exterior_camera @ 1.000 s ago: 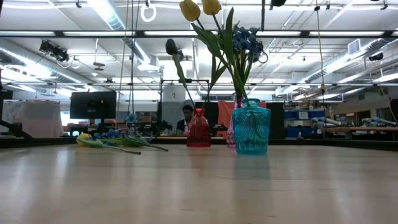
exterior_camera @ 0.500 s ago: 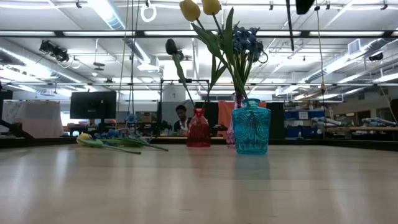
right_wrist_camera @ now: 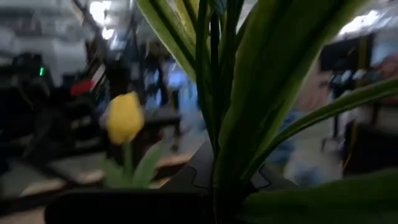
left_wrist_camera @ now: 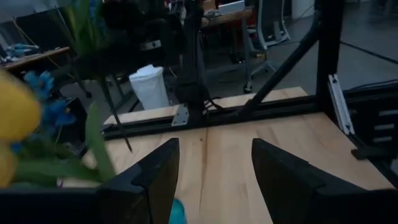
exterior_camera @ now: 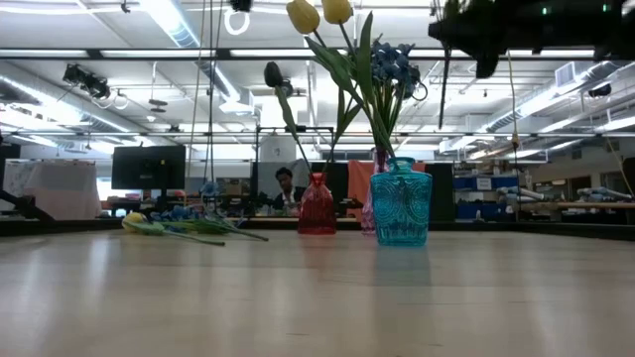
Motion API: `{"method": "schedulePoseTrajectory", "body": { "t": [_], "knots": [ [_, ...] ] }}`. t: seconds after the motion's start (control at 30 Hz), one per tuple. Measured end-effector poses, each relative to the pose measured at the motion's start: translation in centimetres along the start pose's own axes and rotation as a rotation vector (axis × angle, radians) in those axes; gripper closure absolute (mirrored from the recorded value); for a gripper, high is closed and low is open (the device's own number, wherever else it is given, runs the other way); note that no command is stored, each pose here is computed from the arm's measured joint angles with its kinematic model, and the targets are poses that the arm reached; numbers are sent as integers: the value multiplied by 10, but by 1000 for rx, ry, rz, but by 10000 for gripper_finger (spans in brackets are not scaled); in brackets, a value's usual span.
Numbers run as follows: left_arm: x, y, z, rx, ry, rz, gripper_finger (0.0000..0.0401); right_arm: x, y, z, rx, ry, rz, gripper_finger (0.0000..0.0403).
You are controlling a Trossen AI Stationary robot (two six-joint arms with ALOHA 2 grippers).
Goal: Sort flowers into vase by color
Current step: Put the blue flowers into the pink vase
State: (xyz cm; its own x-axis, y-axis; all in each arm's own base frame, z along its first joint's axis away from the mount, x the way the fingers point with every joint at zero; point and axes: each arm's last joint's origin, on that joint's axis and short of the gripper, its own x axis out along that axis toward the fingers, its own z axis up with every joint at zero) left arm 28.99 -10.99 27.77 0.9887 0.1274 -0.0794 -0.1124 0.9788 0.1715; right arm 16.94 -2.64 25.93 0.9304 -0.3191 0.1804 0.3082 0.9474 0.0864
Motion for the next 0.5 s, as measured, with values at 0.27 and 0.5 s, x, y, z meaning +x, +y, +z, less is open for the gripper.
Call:
{"method": "schedulePoseTrajectory", "body": {
  "t": [0.27, 0.5],
  "knots": [
    [-20, 22, -35, -13, 30, 112, 193, -17, -24, -28, -46, -197, -74, 368],
    [-16, 37, -46, -17, 50, 186, 193, -7, -30, -31, -80, -276, -78, 368]
  ]
}}
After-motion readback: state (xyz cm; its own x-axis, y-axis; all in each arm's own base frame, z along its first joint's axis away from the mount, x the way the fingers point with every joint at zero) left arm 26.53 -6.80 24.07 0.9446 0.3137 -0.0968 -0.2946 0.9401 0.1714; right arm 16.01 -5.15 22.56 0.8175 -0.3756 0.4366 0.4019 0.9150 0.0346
